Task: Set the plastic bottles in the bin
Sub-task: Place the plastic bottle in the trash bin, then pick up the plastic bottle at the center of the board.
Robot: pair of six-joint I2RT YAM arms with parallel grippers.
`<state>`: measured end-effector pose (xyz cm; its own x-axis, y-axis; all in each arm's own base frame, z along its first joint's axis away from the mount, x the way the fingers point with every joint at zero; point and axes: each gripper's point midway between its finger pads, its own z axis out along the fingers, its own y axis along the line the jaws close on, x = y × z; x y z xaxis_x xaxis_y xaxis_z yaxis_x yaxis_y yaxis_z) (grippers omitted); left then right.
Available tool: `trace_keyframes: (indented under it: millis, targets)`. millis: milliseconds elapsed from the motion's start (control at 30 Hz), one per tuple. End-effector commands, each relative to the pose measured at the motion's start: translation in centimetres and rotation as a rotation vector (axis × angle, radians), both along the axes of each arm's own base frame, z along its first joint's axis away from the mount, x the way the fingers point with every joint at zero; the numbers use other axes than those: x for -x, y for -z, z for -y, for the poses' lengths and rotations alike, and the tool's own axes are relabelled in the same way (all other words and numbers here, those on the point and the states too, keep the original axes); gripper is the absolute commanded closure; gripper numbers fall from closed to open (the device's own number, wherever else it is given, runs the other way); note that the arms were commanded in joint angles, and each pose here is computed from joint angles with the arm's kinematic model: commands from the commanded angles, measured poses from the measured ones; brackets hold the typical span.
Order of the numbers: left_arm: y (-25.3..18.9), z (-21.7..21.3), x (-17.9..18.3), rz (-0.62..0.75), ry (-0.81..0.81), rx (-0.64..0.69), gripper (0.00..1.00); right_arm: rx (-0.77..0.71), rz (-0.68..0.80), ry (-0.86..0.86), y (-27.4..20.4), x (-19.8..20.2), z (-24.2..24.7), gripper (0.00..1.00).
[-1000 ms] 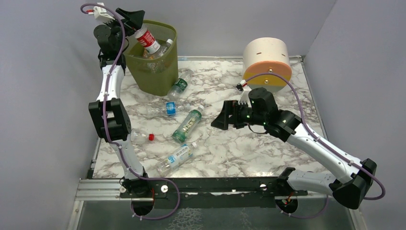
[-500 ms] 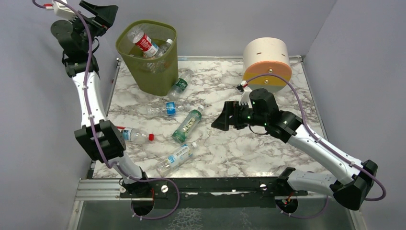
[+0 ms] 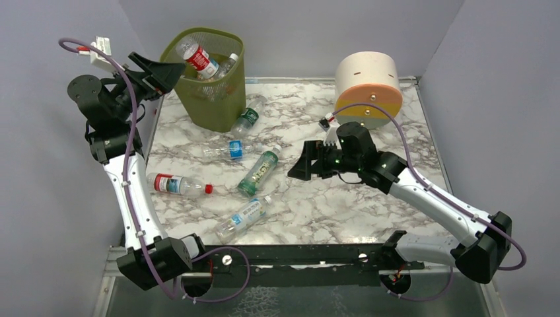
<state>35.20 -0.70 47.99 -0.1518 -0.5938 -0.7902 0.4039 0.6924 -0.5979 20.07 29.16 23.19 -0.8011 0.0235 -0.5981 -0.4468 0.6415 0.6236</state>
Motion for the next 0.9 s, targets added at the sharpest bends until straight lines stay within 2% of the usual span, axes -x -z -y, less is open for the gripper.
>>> trace_keyframes:
  millis: [0,167,433,600,700,800,867]
  targets:
    - [3.0,0.9,1.2,-0.081,0.073,-0.013,0.01,-0.022,0.012,-0.05,0.0,0.1,-1.1,0.01]
    - [2.5,0.1,-1.2,-0.063,0.086,0.049,0.01,-0.01,0.008,-0.043,0.6,-0.2,-1.2,0.01]
    - [-1.4,-2.6,-8.1,0.023,0.096,0.131,0.03,-0.001,0.002,-0.053,0.7,-0.7,-1.7,0.01]
    - [-1.6,-1.2,-11.3,0.019,0.151,0.144,0.19,-0.002,0.013,-0.051,0.4,-1.2,-2.1,0.01]
    - [-0.4,0.1,-12.2,-0.015,0.179,0.151,0.38,-0.006,0.008,-0.051,0.5,-1.3,-2.3,0.01]
    - [1.1,0.5,-11.2,-0.054,0.171,0.142,0.39,-0.007,0.004,-0.053,0.7,-1.3,-2.4,0.01]
    - [1.8,0.5,-10.0,-0.063,0.136,0.119,0.35,-0.006,0.002,-0.05,0.8,-1.2,-2.3,0.01]
